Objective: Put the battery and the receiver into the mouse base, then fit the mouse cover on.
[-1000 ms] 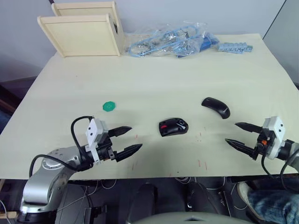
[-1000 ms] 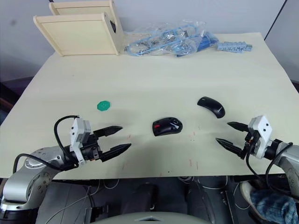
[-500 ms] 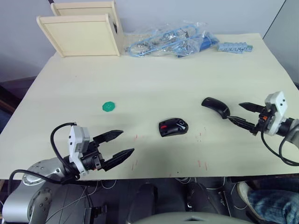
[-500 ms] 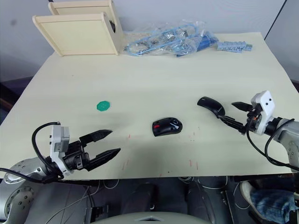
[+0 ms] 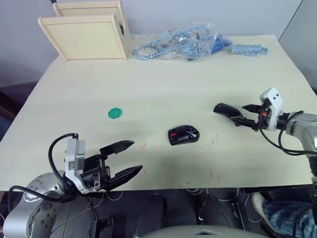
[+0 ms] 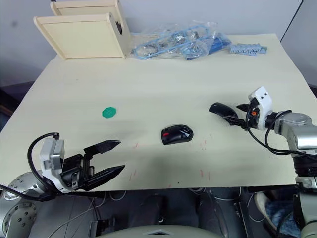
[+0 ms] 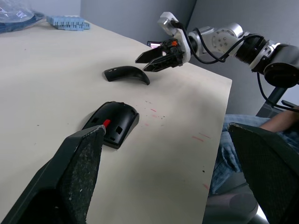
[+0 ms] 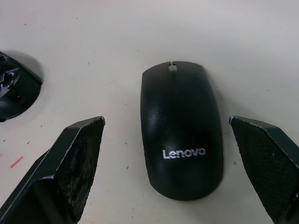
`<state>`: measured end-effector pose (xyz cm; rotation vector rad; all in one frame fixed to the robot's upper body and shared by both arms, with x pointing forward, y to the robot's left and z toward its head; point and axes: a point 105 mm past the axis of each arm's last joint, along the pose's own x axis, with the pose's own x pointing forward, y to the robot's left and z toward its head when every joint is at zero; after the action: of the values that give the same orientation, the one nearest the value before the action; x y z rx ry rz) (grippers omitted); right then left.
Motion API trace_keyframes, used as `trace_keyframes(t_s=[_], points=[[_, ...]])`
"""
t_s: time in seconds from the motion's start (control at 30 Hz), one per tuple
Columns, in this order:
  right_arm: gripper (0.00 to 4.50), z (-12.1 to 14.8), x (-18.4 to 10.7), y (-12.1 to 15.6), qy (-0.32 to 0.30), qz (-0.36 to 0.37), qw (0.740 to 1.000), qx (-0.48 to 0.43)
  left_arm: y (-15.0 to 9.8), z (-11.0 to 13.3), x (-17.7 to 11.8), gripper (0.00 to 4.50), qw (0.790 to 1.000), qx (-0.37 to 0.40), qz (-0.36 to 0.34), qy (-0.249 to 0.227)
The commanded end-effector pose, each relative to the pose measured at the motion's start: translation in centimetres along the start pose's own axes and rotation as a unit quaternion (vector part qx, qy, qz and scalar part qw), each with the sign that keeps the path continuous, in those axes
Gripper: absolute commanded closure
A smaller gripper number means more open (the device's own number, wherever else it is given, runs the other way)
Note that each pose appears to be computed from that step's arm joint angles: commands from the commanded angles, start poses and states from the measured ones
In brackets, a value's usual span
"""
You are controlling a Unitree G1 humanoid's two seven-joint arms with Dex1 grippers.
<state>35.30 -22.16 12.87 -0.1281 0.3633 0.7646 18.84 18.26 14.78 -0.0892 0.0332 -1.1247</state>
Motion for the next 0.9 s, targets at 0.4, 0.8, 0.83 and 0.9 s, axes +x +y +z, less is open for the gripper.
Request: trace_keyframes(t_s=[0.4, 0.8, 0.83, 0.9], points=[[0.00, 0.2, 0.3, -1.3, -0.040, 0.020, 0.999, -0.029, -0.5, 0.9, 1.0, 0.04, 0.999, 0.024, -0.028, -0.009], [0.00, -0.2, 1.1, -1.7, -0.038, 0.026, 0.999, -0.028, -0.4, 1.0, 0.9, 0.04, 0.999, 0.026, -0.036, -0.005], [0.00, -0.3, 1.1, -1.8, -0.037, 0.026, 0.999, -0.029, -0.4, 1.0, 0.8, 0.04, 0.999, 0.026, -0.037, -0.004], [0.00, -0.4, 1.1, -1.9, -0.036, 0.024, 0.999, -0.029, -0.3, 0.9, 0.8, 0.04, 0.999, 0.027, -0.038, -0.002]])
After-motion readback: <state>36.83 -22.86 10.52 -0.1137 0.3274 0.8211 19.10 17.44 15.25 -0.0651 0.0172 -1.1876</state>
